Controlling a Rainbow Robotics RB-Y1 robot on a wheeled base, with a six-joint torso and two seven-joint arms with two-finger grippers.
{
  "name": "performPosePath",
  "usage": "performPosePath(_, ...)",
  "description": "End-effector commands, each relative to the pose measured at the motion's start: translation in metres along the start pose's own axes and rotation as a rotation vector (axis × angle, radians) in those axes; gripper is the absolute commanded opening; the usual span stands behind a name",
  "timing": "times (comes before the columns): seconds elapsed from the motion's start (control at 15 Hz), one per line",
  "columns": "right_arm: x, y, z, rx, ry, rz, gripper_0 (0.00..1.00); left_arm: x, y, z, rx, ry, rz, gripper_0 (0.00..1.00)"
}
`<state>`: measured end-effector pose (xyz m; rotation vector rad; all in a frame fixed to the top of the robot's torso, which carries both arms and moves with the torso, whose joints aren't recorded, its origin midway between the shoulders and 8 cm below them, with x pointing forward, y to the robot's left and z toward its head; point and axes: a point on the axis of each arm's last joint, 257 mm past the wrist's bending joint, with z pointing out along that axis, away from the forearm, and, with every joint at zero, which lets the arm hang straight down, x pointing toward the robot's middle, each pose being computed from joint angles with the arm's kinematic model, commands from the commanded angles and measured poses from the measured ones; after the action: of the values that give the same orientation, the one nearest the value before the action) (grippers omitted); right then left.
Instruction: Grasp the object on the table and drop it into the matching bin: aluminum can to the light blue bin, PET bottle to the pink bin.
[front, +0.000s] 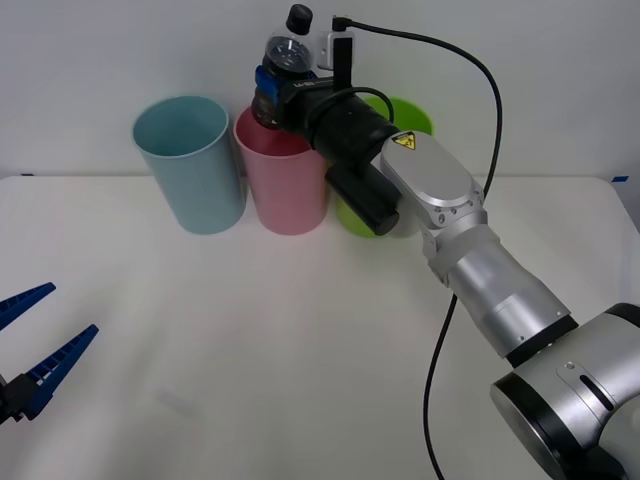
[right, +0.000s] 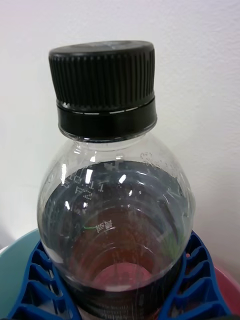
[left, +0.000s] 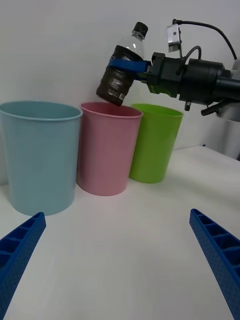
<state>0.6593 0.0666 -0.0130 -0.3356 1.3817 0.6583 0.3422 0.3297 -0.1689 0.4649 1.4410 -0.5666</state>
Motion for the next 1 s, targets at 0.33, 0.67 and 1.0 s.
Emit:
performPosePath(0.33,0.001,0.001,-0.001,-0.006,0.003,-0.014,1.0,0.0,0.0,0.0,0.0,0.0,0.0,1.0)
performPosePath(0.67,0.004,-0.002,-0.013,-0.036,0.007,-0.029,1.0,0.0,0.0,0.0,0.0,0.0,0.0,1.0)
performPosePath(1.0,0.008,-0.006,-0.053,-0.066,-0.008,-0.062,1.0,0.0,0.0,0.0,0.0,0.0,0.0,1.0)
